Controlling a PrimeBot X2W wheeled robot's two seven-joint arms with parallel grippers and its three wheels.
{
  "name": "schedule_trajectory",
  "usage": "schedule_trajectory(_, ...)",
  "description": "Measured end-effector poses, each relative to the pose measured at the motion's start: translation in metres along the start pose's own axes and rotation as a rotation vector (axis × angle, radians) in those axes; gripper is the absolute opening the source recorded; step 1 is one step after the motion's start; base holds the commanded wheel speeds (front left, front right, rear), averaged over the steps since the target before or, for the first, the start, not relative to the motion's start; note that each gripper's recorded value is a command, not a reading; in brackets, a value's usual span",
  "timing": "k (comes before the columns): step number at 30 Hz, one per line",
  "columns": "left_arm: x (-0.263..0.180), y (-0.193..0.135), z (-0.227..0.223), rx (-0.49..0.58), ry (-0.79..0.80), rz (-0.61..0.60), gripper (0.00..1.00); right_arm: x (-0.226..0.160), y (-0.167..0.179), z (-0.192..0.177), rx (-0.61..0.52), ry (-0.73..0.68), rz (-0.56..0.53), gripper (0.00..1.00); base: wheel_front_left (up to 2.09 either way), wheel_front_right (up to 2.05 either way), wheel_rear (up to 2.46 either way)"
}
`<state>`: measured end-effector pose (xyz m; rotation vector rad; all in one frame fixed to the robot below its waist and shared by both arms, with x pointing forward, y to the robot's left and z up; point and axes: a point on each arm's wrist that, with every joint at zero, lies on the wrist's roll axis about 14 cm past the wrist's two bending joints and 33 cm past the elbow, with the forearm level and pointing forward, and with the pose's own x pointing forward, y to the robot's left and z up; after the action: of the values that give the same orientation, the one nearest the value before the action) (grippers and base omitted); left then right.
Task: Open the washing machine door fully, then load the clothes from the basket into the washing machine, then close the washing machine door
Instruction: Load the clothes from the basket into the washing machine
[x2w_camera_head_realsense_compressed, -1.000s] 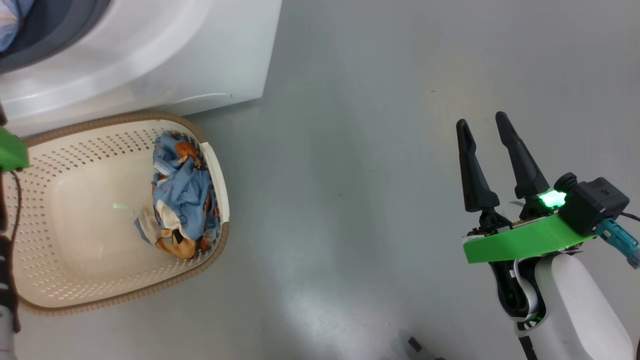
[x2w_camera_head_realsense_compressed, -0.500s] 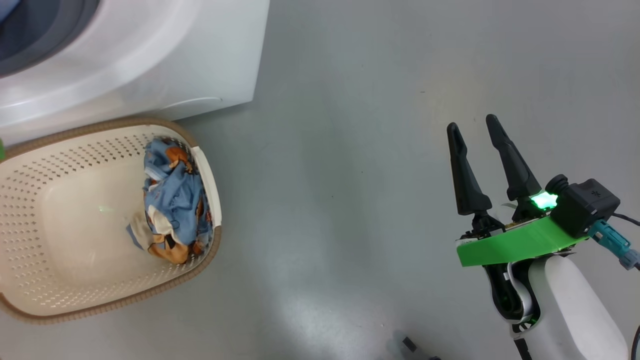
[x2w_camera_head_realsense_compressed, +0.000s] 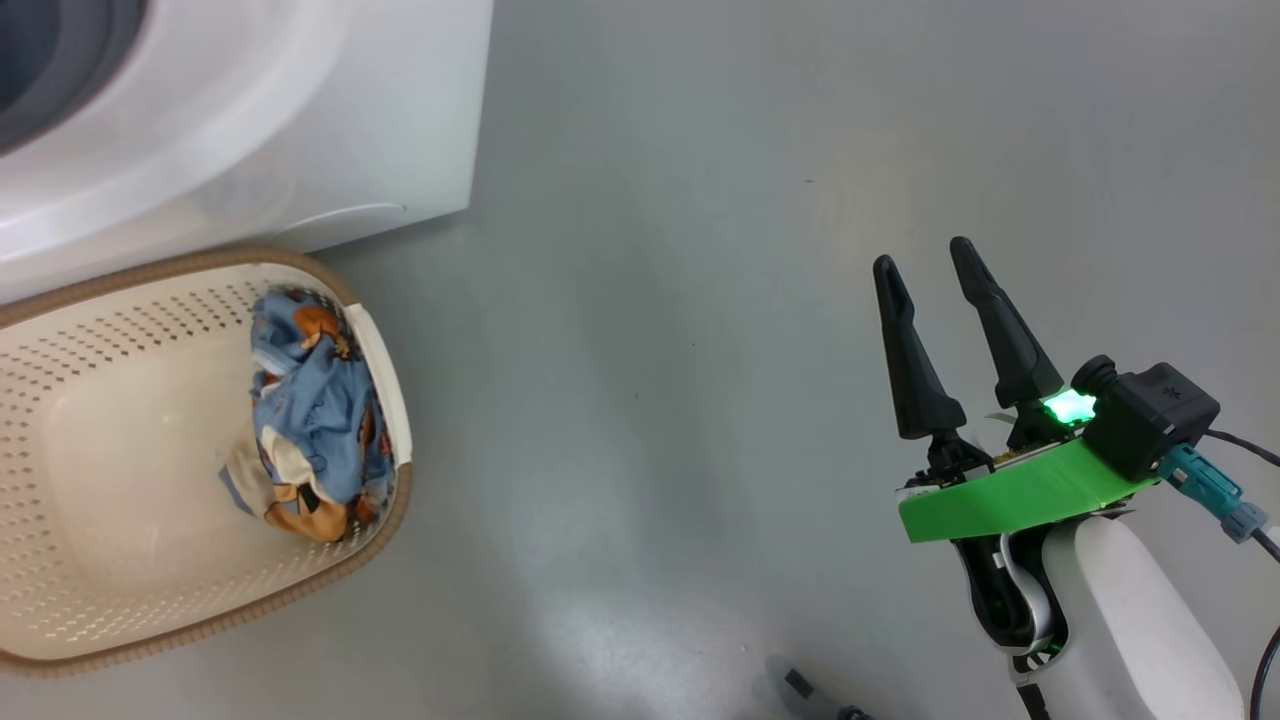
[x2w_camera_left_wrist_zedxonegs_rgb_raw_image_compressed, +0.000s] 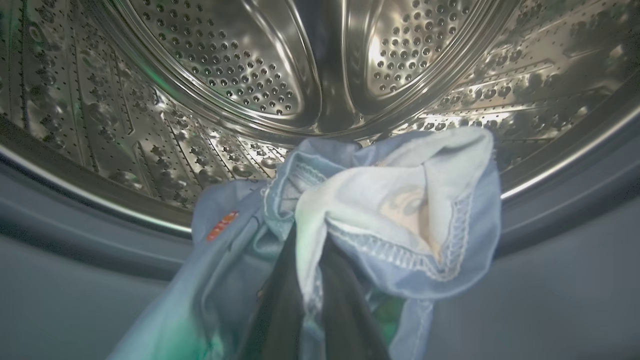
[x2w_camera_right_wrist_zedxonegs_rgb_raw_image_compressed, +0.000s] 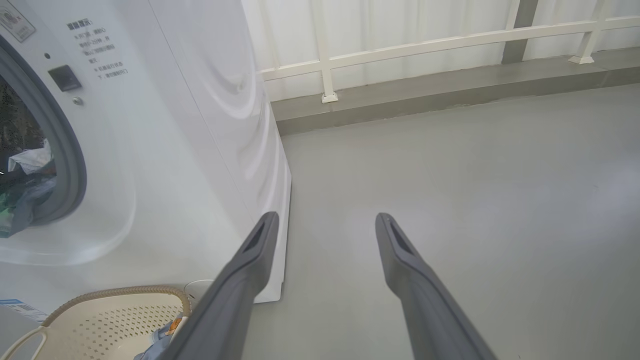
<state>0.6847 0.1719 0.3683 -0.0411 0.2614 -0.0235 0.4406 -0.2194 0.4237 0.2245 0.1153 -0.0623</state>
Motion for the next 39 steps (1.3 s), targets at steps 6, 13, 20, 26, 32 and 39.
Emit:
schedule_trajectory(6, 0.014, -0.006, 0.033, -0.066, -0.091, -0.01, 0.0, -0.002, -0.004, 0.0, -0.005, 0.003, -0.014, 1.0, 0.0, 0.0, 0.0)
schedule_trajectory(13, 0.021, -0.023, 0.068, -0.16, -0.204, -0.043, 0.0, -0.004, -0.006, -0.001, -0.006, 0.007, -0.022, 1.0, 0.0, 0.0, 0.0)
schedule_trajectory(20, 0.023, -0.04, 0.086, -0.146, -0.259, -0.096, 0.0, -0.008, -0.005, 0.001, -0.003, 0.005, -0.022, 1.0, 0.0, 0.0, 0.0)
schedule_trajectory(26, 0.021, -0.055, 0.041, -0.045, -0.093, -0.133, 0.0, -0.015, -0.001, 0.006, 0.007, -0.001, -0.017, 1.0, 0.0, 0.0, 0.0)
schedule_trajectory(32, 0.02, -0.059, 0.022, 0.023, 0.036, -0.139, 0.7, -0.023, -0.004, 0.006, 0.01, 0.003, -0.032, 1.0, 0.0, 0.0, 0.0)
schedule_trajectory(39, 0.016, -0.053, 0.031, 0.024, 0.028, -0.125, 1.0, -0.022, 0.001, 0.01, 0.017, -0.01, -0.017, 1.0, 0.0, 0.0, 0.0)
